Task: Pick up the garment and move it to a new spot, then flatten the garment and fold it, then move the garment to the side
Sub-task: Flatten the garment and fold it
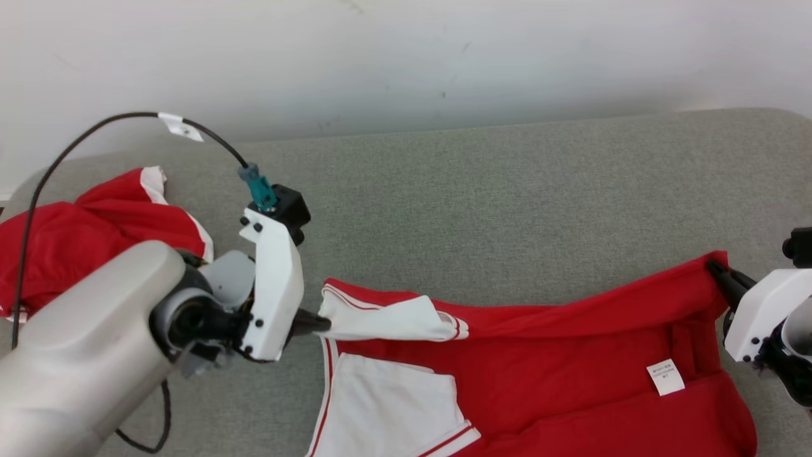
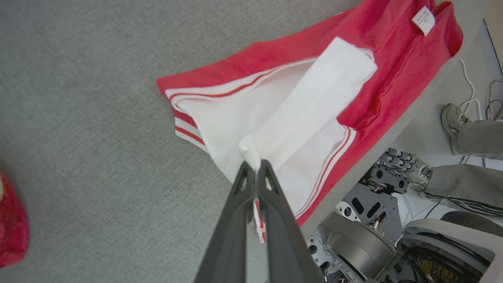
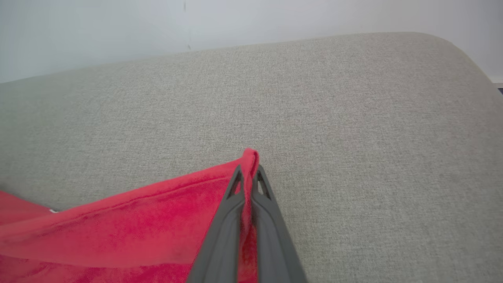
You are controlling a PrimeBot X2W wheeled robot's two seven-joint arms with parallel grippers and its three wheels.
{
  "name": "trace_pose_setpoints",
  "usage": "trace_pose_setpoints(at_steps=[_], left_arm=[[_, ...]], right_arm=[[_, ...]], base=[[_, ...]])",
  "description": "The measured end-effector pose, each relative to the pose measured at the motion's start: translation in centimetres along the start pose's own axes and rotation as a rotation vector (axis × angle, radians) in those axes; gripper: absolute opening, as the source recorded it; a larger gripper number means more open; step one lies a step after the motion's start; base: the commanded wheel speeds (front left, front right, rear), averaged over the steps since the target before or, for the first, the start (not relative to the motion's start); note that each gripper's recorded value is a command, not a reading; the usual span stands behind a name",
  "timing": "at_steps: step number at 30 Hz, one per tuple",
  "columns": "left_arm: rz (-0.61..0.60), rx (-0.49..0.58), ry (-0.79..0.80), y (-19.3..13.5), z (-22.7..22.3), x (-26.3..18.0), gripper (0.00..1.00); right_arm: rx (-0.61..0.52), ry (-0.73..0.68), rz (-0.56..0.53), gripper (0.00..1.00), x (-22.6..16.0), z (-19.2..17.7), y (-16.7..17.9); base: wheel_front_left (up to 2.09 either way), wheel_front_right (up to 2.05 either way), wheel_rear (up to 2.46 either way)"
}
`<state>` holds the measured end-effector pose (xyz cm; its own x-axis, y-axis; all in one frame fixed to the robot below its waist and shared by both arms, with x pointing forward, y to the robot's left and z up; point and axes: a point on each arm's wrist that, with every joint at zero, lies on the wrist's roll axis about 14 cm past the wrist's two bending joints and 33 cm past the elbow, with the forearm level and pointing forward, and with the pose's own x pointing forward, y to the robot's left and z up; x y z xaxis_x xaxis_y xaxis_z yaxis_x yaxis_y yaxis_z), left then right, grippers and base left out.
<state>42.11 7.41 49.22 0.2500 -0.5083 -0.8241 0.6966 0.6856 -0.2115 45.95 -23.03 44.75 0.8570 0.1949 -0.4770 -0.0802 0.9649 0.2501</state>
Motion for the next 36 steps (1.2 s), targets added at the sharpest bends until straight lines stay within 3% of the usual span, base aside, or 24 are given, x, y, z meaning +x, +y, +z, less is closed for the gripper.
trace_pose_setpoints(at_steps=[16,21,22,23,24,26,36], left_arm=[[-0.121,-0.063,0.151,-3.9,-5.4,1.7,0.0],[-0.152,-0.083,0.185,-4.6,-6.4,2.8,0.0],[-0.156,-0.087,0.19,-4.7,-6.6,3.0,0.0],[-0.16,-0.09,0.195,-4.8,-6.7,3.2,0.14],[-0.162,-0.092,0.2,-4.8,-6.9,3.4,0.36],[-0.166,-0.094,0.207,-5.0,-7.1,3.6,1.0],[-0.149,-0.094,0.173,-5.4,-6.9,2.9,1.0]], right_arm=[[-0.108,0.214,-0.001,0.0,-3.8,-4.7,-2.5],[-0.104,0.289,0.005,0.45,-4.2,-6.8,-2.5],[-0.107,0.301,0.005,0.63,-4.2,-7.1,-2.5],[-0.107,0.312,0.004,0.83,-4.3,-7.5,-2.5],[-0.105,0.326,0.004,0.98,-4.4,-7.8,-2.6],[-0.101,0.337,0.005,1.0,-4.6,-8.1,-2.5],[-0.103,0.302,-0.008,1.0,-6.3,-7.0,-3.3]], base=[[0.0,0.0,0.0],[0.0,0.0,0.0],[0.0,0.0,0.0],[0.0,0.0,0.0],[0.0,0.0,0.0],[0.0,0.0,0.0],[0.0,0.0,0.0]])
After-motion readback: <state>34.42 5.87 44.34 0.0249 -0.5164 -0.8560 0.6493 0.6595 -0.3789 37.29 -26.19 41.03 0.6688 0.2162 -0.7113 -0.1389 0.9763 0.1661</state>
